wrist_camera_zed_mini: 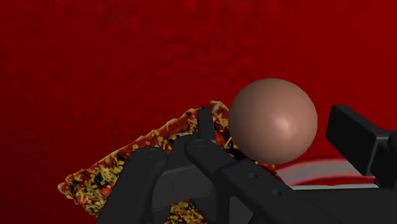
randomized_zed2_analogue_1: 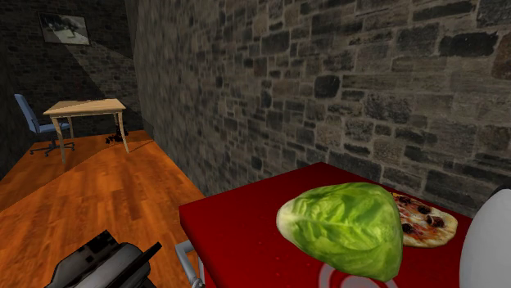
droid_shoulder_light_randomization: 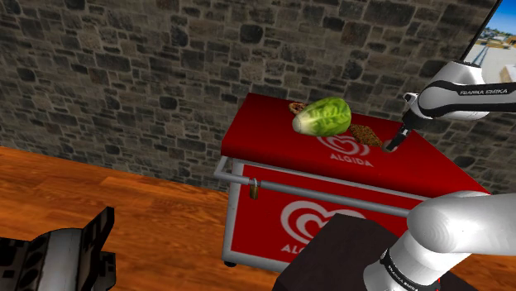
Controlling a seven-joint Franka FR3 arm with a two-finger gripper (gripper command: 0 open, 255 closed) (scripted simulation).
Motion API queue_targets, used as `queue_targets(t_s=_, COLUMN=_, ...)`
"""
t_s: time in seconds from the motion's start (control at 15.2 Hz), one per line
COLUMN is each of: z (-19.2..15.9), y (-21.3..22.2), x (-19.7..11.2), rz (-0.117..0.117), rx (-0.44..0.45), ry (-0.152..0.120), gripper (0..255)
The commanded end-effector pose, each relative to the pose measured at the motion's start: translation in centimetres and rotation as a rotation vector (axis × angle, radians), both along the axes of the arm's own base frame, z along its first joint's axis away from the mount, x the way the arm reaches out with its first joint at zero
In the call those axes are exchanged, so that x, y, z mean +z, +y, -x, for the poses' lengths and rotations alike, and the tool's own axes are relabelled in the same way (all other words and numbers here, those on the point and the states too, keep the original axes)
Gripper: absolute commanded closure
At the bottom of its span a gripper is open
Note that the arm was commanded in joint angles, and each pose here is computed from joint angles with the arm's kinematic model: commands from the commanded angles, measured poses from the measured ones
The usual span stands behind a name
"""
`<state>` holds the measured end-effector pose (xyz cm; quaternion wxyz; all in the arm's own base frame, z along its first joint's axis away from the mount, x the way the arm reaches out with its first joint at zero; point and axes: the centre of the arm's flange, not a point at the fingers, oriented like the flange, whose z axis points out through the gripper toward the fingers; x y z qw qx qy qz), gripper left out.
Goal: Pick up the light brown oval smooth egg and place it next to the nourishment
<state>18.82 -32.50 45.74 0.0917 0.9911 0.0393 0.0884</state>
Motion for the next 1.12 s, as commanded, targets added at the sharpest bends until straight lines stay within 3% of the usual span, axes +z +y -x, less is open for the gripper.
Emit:
queue_targets(t_s=0.0, z=0.0, y=0.0, x=0.0, rz=0.0, rx=0.0, ry=0.0, gripper=0)
queue_targets(t_s=0.26, z=0.0, y=0.0, x=0.0, rz=0.0, rx=0.0, ry=0.0, gripper=0)
queue_targets(t_s=0.53, z=0.9, y=0.9, x=4.8, rz=0.0, rx=0.0, ry=0.0, gripper=0)
queue_targets(t_s=1.06, z=0.9, y=0.9, x=4.8, rz=0.0, rx=0.0, ry=0.0, gripper=0)
